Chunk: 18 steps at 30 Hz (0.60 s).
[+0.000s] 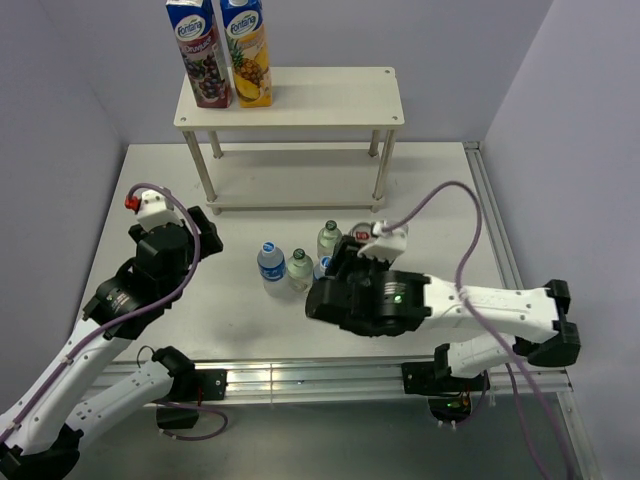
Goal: Place and organize the beverage onto the shelf
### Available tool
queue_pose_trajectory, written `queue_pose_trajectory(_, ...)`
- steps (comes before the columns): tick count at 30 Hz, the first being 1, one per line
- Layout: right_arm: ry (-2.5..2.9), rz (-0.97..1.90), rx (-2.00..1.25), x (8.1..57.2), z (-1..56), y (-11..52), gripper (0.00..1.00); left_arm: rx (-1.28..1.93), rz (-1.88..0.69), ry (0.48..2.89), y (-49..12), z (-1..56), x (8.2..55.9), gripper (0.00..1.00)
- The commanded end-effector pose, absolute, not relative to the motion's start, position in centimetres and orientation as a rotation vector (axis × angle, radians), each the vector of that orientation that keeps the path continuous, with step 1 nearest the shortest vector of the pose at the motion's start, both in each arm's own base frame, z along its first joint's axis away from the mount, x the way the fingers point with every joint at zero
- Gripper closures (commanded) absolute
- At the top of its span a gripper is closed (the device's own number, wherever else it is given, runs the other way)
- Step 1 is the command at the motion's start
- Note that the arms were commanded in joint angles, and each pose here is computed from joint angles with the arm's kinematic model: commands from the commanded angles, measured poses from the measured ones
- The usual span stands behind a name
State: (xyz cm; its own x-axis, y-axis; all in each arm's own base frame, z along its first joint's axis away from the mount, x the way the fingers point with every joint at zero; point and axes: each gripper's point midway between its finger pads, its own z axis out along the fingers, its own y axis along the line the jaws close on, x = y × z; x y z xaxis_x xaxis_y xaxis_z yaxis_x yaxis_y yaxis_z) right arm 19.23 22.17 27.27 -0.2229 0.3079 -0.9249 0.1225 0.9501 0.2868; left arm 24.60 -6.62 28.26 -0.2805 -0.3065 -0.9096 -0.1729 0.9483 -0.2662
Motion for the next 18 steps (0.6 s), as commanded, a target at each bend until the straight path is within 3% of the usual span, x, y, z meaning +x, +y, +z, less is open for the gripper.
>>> queue_pose_trajectory(1, 1.620, 0.007, 0.188, 21.7, 37.5, 20.1, 1.00, -0.343, -0.152, 1.834, -6.6, 29.0, 24.7, 0.09)
queue_pose_trajectory(10, 1.495, 0.069, 0.178, 30.7, 50.3, 18.3, 1.00, -0.349, -0.154, 1.832, -6.4, 29.0, 24.8, 0.09)
queue_pose_trajectory(18, 1.432, -0.041, 0.229, 40.9, 54.3, 17.1, 1.00, -0.346, -0.162, 1.834, -6.4, 29.0, 25.1, 0.09)
